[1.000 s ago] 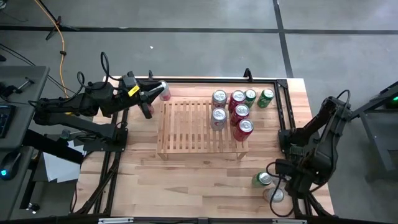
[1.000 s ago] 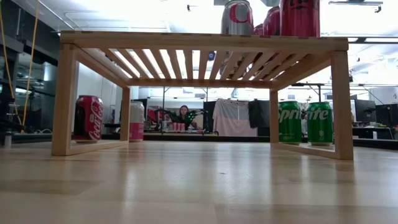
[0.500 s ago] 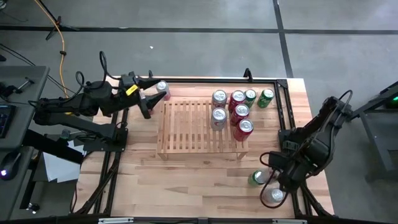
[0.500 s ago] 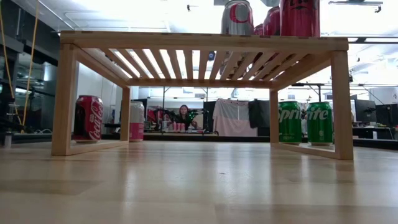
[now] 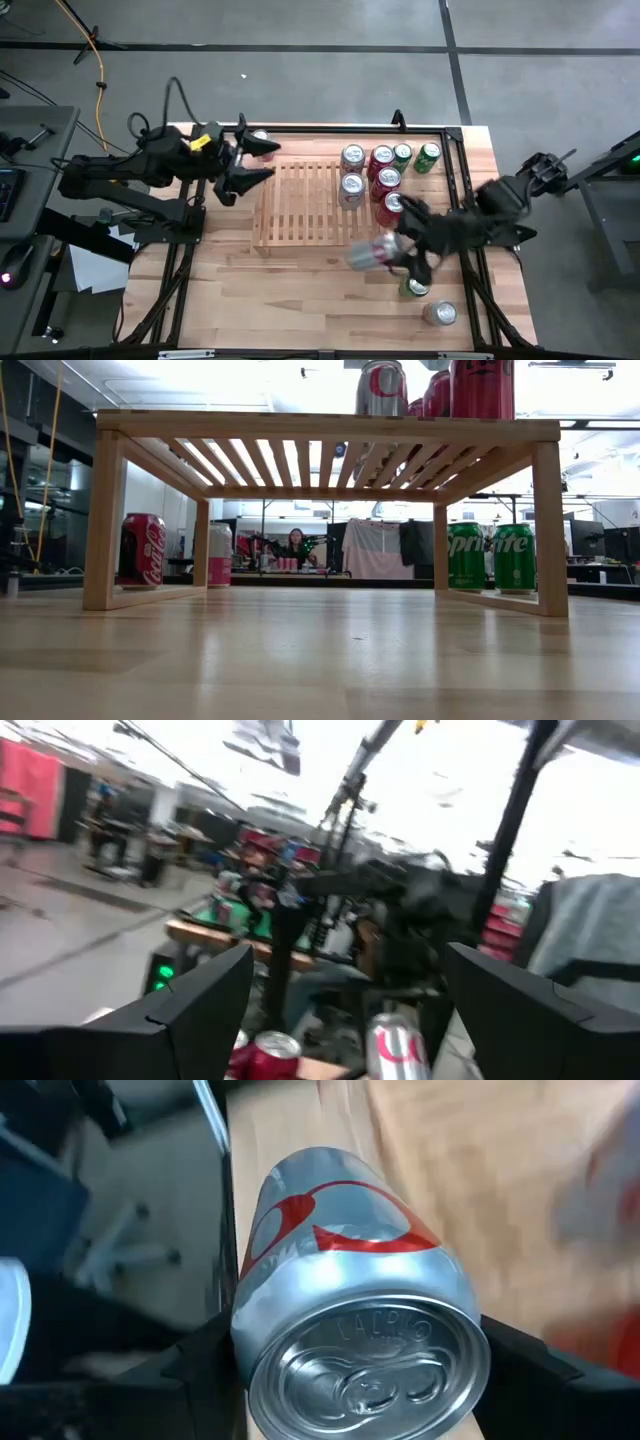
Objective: Place canned beverage on shelf
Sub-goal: Put the bottom right silver soda can on the shelf
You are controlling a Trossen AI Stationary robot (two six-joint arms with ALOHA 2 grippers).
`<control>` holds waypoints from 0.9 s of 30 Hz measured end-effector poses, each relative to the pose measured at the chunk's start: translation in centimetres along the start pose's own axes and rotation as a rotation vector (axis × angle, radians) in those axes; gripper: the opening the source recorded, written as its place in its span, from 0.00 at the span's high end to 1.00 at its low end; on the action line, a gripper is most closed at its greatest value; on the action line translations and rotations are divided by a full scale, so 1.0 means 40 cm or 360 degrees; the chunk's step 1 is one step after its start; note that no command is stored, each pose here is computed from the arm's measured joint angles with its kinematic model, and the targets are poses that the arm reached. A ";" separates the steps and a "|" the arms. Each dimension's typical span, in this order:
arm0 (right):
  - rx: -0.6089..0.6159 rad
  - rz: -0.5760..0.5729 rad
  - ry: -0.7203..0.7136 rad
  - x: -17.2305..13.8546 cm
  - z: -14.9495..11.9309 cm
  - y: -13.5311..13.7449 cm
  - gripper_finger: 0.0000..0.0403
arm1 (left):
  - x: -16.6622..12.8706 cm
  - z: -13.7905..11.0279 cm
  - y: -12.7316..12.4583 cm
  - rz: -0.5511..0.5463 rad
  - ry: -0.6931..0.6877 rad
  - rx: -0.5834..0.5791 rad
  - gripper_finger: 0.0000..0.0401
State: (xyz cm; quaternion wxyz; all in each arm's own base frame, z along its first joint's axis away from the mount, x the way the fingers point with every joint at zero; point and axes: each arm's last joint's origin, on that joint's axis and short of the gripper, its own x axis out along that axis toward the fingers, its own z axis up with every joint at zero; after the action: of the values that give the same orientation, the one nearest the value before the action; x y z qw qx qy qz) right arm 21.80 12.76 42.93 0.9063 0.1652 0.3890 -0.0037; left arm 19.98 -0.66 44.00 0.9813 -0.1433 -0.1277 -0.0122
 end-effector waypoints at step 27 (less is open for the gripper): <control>-0.0590 -0.0146 -0.0424 0.162 0.218 -0.141 0.30 | 0.185 -0.083 -0.009 0.0082 0.1328 0.0218 0.20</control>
State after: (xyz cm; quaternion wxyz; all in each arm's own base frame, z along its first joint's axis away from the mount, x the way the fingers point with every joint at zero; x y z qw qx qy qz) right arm 31.71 5.58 42.30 0.9634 -0.0238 0.2670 0.0047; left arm 27.94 -1.86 42.92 0.9561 -0.0638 0.2837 -0.0362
